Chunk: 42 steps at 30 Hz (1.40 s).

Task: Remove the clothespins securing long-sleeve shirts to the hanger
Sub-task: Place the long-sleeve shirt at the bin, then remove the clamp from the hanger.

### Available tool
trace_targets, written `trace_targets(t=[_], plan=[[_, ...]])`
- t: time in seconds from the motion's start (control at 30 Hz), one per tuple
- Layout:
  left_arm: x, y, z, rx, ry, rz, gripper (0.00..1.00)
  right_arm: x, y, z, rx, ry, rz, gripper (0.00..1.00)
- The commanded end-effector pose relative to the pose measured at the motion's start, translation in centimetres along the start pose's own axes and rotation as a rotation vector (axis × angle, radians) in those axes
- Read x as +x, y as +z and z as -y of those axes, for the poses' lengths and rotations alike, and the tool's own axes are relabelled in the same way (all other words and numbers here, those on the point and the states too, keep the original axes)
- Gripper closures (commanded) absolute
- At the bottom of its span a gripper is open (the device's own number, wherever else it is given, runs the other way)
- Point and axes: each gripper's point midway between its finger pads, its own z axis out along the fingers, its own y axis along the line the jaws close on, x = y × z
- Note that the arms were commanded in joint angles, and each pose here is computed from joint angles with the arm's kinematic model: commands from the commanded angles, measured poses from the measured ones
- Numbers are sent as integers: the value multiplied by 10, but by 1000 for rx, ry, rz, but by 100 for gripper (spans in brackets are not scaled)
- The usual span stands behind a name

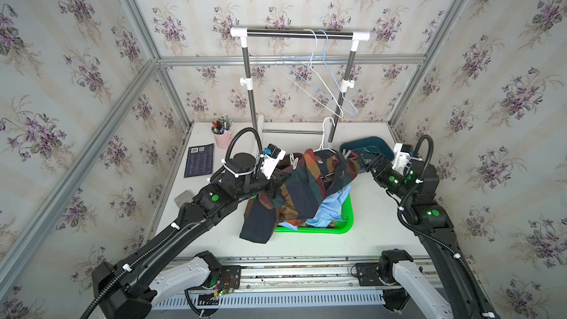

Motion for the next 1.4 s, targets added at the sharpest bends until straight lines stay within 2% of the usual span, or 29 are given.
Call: trace_targets(t=[0.0,0.13,0.27,0.37,0.47,0.63,0.8,1.03,1.37], plan=[[-18,-8,-20,-195,214,114,100,-12,4,-1,-13,37,-26,1],[-12,-7,-19,-298,390,132,100,-15,26,17,-51,160,-87,2],[-8,2,-7,-384,615,141,100,-10,46,34,-50,213,-131,7],[-2,11,0,-453,785,121,100,-16,54,41,-4,190,-134,11],[8,18,12,-455,883,125,100,-20,64,45,13,189,-171,18],[28,26,29,-454,1027,110,100,-21,76,60,86,160,-213,16],[45,34,42,-423,1120,86,100,2,86,90,140,146,-315,19],[66,47,54,-406,1209,40,100,22,96,110,138,168,-392,31],[82,60,59,-397,1239,16,100,32,99,120,151,162,-437,37]])
